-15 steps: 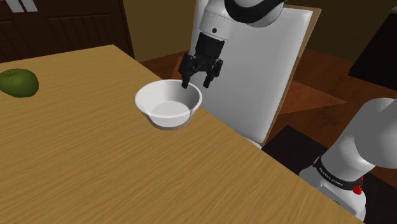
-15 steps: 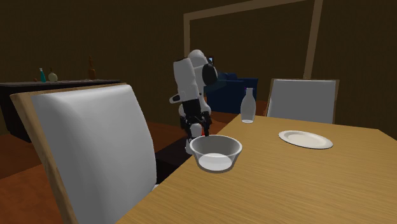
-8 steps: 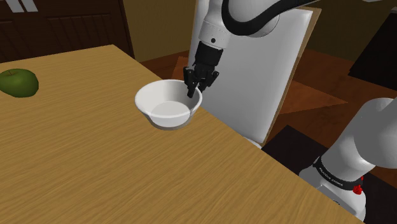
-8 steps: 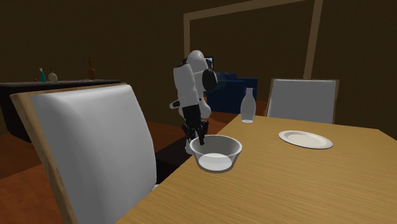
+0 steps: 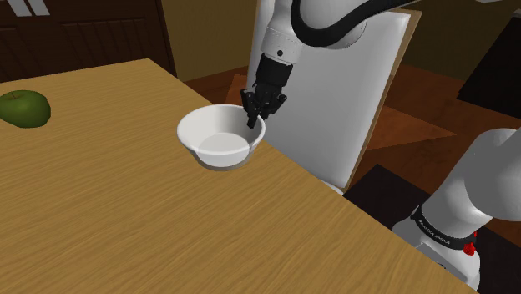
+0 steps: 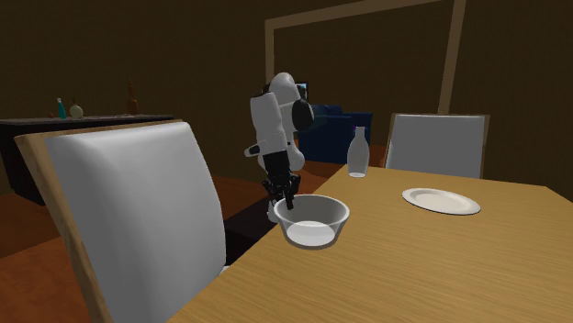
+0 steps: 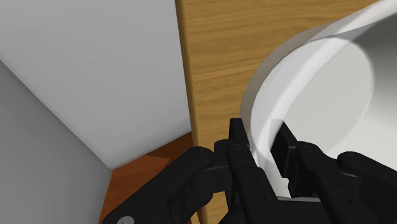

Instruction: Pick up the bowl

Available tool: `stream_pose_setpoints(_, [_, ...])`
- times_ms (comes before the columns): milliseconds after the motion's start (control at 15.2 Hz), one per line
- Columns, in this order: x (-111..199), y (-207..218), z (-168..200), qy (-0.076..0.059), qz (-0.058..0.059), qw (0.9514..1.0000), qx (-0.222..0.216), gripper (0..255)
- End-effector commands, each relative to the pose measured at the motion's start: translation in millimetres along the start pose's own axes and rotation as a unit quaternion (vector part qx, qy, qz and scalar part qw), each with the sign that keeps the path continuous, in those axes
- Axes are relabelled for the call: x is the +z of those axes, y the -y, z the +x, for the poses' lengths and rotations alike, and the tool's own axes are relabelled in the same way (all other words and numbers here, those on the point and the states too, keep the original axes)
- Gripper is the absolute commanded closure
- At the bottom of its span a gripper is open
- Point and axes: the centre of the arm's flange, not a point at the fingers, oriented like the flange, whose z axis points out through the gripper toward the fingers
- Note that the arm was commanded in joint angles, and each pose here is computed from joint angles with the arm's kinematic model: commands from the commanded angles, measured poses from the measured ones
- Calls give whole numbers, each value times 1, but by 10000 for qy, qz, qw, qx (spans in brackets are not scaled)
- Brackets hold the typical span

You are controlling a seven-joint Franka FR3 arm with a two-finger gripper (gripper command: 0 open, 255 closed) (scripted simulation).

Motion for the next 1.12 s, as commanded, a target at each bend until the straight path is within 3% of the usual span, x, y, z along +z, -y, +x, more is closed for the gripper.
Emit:
stream_pose_setpoints(0, [-5, 1, 0, 5, -2, 10000, -1, 255])
stream_pose_setpoints(1056, [-76, 23, 3, 5, -2, 10000, -1, 255])
